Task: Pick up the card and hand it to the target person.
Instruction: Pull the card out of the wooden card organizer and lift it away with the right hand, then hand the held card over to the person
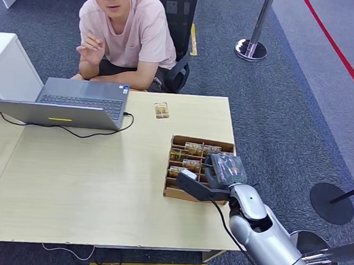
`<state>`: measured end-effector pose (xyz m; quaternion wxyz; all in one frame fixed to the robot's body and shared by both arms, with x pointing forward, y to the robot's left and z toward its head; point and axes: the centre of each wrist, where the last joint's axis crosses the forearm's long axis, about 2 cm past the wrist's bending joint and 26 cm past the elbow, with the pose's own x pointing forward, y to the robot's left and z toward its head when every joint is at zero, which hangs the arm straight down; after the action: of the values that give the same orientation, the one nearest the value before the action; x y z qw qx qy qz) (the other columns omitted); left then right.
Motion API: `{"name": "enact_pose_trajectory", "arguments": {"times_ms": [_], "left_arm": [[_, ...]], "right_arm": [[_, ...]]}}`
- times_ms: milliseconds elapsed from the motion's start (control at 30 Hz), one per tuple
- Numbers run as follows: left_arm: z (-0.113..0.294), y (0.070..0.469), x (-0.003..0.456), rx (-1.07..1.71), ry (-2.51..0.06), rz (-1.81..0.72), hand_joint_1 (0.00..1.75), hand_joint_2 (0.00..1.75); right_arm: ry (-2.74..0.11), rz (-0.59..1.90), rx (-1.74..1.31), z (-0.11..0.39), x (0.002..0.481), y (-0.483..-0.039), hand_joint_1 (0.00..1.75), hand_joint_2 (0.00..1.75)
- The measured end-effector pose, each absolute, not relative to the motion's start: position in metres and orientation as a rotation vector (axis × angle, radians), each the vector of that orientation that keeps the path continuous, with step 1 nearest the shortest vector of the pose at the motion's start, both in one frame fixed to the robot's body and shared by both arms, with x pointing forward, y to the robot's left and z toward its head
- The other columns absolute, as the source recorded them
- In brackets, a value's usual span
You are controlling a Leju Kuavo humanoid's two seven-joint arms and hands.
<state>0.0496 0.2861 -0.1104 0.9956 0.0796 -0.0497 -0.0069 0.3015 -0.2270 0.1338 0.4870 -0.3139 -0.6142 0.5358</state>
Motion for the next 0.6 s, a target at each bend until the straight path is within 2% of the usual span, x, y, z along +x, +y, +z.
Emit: {"name": "enact_pose_trajectory", "arguments": {"times_ms": [300,600], "left_arm": [[-0.110,0.287,0.048,0.176,-0.106,0.005,0.00,1.75],[-0.111,0.287,0.048,0.176,-0.105,0.006,0.00,1.75]], "right_arm": [[-1.592,1.272,-0.769,0.137,0.300,-0.225,1.38,1.75],[-1.972,1.098,-0.851,0.169,0.297,-0.230,1.38,1.75]]}}
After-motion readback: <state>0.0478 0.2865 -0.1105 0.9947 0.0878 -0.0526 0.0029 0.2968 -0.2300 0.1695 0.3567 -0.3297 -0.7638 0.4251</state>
